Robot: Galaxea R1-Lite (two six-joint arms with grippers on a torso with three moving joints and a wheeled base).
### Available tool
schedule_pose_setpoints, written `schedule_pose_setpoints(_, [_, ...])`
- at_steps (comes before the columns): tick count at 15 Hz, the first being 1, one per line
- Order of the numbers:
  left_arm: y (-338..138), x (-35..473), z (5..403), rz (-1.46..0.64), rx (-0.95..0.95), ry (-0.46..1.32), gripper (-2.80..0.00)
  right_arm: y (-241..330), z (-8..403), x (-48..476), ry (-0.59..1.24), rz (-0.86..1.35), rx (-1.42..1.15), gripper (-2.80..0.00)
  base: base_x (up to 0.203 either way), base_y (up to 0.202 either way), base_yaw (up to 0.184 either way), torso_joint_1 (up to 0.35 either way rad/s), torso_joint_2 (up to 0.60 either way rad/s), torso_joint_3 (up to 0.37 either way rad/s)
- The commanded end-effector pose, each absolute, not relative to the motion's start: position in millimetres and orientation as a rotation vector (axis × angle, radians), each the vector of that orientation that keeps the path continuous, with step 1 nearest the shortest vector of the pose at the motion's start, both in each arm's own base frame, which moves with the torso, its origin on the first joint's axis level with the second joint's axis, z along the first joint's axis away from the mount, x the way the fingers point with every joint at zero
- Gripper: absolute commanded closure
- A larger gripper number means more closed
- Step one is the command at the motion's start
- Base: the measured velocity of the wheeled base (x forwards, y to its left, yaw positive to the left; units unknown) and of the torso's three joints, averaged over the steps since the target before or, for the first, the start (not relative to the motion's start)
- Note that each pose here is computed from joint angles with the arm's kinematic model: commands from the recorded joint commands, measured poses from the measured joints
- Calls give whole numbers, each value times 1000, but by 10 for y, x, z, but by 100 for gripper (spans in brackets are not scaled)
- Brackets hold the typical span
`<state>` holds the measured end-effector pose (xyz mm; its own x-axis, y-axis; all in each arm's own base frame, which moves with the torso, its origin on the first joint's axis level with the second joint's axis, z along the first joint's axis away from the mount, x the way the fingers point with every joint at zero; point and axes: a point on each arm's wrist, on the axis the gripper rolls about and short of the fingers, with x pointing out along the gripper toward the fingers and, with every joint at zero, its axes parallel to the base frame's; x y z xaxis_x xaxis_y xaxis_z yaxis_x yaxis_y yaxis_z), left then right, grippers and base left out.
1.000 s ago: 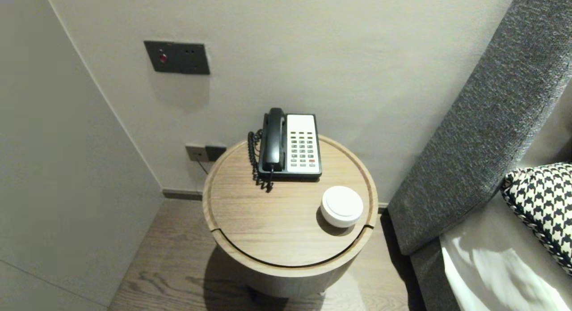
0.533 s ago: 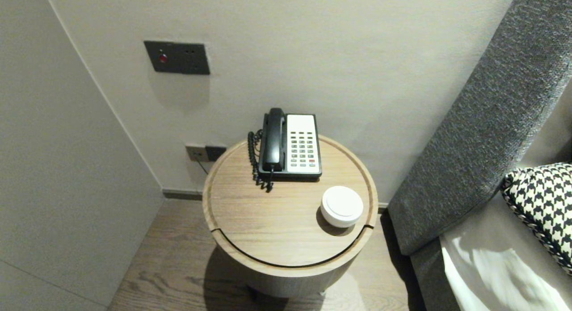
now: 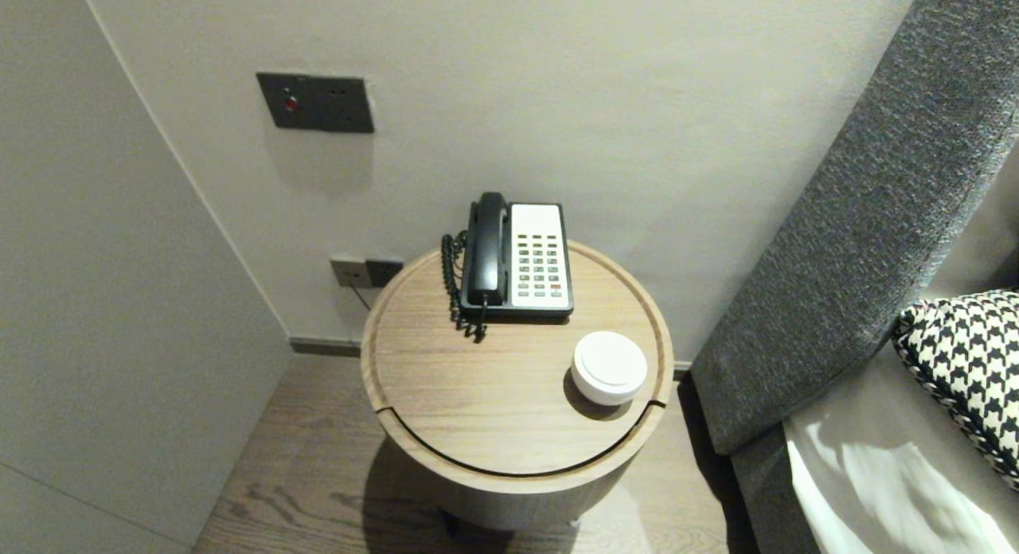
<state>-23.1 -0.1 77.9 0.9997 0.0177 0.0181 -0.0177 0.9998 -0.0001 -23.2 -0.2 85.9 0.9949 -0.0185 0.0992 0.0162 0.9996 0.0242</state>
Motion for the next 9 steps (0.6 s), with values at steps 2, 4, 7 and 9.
schedule_pose_setpoints(2, [-1, -232, 779, 18, 0, -20, 0, -2, 750, -198, -58, -18, 23, 0, 0, 0, 0, 0, 0, 0])
schedule_pose_setpoints(4, [-1, -232, 779, 18, 0, -20, 0, -2, 750, -198, -58, -18, 23, 0, 0, 0, 0, 0, 0, 0])
schedule_pose_setpoints(7, [-1, -232, 779, 18, 0, -20, 0, -2, 750, -198, -58, -18, 26, 0, 0, 0, 0, 0, 0, 0])
schedule_pose_setpoints(9, [-1, -232, 779, 18, 0, -20, 0, -2, 750, -198, -58, -18, 26, 0, 0, 0, 0, 0, 0, 0])
